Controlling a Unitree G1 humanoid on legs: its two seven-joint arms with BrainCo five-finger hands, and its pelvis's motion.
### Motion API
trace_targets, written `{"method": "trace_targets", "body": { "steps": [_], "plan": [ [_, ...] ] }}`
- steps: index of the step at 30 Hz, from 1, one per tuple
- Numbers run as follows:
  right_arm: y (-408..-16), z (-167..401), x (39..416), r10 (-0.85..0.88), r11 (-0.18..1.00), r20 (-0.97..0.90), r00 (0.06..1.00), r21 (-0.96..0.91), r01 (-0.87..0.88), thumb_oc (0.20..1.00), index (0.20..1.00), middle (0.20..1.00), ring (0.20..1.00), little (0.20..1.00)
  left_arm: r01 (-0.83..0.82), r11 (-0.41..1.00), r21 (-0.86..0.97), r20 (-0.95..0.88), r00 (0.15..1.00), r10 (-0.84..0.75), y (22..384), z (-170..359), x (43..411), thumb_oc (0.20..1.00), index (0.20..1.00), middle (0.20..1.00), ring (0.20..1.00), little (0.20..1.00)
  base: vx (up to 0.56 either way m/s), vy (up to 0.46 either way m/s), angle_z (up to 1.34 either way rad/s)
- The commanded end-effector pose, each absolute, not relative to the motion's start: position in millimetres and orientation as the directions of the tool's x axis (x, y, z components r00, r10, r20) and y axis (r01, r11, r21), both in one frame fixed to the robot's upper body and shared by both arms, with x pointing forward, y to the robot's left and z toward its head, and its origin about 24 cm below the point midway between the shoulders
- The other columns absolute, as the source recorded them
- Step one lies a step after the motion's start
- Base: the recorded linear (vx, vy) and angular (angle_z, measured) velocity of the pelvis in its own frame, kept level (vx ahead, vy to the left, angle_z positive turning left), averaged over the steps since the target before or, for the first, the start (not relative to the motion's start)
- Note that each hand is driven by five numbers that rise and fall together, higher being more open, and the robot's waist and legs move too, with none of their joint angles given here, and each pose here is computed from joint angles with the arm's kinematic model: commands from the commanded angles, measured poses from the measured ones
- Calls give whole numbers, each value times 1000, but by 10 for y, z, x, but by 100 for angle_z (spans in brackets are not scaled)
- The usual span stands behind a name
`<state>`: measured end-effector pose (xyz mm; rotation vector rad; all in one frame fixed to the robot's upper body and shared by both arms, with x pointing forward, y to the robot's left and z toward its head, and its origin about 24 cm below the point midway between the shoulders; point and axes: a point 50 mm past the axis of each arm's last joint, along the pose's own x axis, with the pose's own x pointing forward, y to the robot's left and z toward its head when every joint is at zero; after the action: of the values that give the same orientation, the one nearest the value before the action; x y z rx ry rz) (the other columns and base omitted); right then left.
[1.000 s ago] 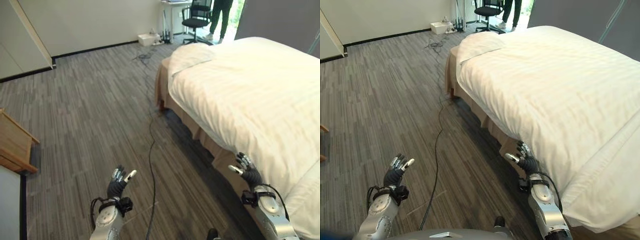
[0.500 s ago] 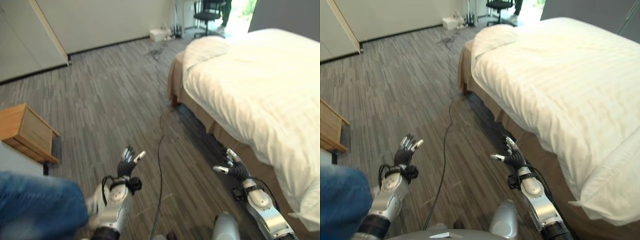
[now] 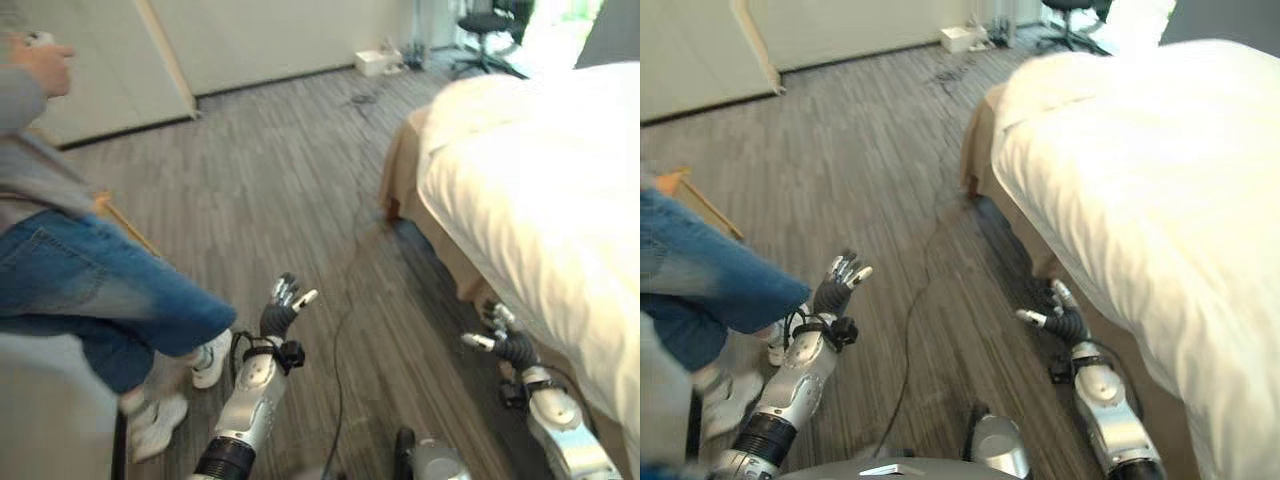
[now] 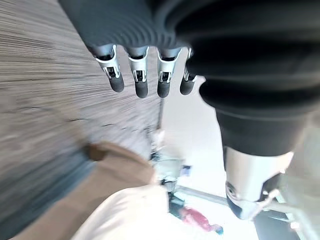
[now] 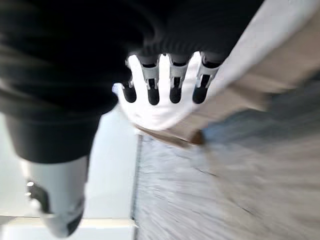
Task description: Making the bed.
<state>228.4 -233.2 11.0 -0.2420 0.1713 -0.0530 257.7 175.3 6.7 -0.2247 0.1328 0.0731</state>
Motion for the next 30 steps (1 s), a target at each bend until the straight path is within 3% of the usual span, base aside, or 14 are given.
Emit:
{"method": "trace_targets", "body": {
  "steps": [1,8,13,24,30],
  "plan": [
    [-2136,342,2427,-11,981,-26,1000,-195,5,1000,1000,1000,1000,1000,-70,971,-227,-3,997,72,1833,353,2733,1000,1000,1000,1000,1000,386,13,-113],
    [-2091,252,2359,16,976,-51,999,-217,-27,1000,1000,1000,1000,1000,-69,980,-187,7,997,71,1848,352,2787,1000,1000,1000,1000,1000,556,211,-59],
    [-2192,221,2330,-11,968,-71,997,-253,-8,1000,1000,1000,1000,1000,-153,971,-183,-12,988,153,2061,283,2664,1000,1000,1000,1000,1000,613,339,-98],
    [-1929,220,2410,44,993,-67,997,-105,-51,1000,1000,1000,1000,1000,-229,969,-91,-41,973,226,2347,264,2587,1000,1000,1000,1000,1000,466,438,-45],
    [-2036,73,2262,39,995,-141,989,-88,-52,1000,1000,1000,1000,1000,-188,980,-68,-82,980,183,2297,154,2512,1000,1000,1000,1000,1000,332,160,-12]
  ]
}}
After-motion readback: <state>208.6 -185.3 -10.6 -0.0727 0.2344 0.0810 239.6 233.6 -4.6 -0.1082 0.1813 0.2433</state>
